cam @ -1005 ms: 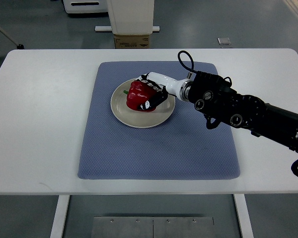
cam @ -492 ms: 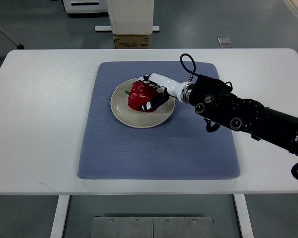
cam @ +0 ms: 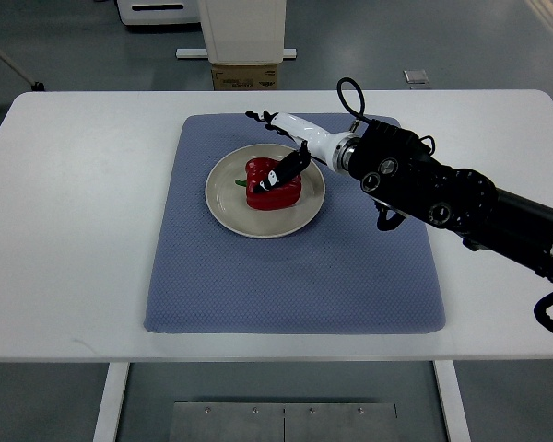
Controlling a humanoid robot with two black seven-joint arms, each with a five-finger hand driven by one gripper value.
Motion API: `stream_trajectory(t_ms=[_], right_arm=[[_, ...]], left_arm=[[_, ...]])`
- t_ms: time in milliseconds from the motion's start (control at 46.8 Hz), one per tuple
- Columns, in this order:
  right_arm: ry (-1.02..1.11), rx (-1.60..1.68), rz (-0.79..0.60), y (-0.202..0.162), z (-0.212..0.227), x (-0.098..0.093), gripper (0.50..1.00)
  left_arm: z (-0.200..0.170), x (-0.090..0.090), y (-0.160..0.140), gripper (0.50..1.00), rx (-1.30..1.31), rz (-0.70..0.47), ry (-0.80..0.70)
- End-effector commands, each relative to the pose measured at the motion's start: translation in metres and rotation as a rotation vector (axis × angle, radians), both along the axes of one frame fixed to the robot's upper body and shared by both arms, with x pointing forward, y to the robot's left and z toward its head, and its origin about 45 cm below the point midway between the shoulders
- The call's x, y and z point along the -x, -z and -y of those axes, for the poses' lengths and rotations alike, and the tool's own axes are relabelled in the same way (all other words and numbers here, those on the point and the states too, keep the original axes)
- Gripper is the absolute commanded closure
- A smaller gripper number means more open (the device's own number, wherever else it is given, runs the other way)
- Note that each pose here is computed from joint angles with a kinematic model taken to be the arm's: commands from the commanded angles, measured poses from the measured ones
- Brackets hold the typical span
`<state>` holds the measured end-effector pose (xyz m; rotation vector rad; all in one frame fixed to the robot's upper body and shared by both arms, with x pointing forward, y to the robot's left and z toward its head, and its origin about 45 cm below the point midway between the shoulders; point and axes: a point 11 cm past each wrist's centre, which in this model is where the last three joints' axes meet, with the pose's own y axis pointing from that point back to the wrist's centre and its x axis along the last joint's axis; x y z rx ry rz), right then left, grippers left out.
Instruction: Place red pepper on plate with right hand
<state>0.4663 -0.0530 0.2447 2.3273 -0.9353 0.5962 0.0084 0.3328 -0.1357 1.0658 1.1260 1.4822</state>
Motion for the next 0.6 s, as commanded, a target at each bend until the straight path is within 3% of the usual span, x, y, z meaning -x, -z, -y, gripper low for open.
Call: stream_trajectory(t_ms=[0, 385, 578], right_arm=[[0.012, -0.029, -0.008, -0.004, 0.0, -0.002, 0.502], [0.24, -0.194, -0.035, -0.032, 0.078, -0.036, 0.505], [0.386, -0.329, -0.08, -0.025, 0.119, -0.044, 0.502]], left_arm=[[0.0, 0.0, 0.0, 0.5, 0.0, 0.0, 0.0], [0.0, 0.0, 0.0, 0.5, 0.0, 0.001, 0.0], [0.0, 0.0, 0.0, 0.5, 0.0, 0.0, 0.0]])
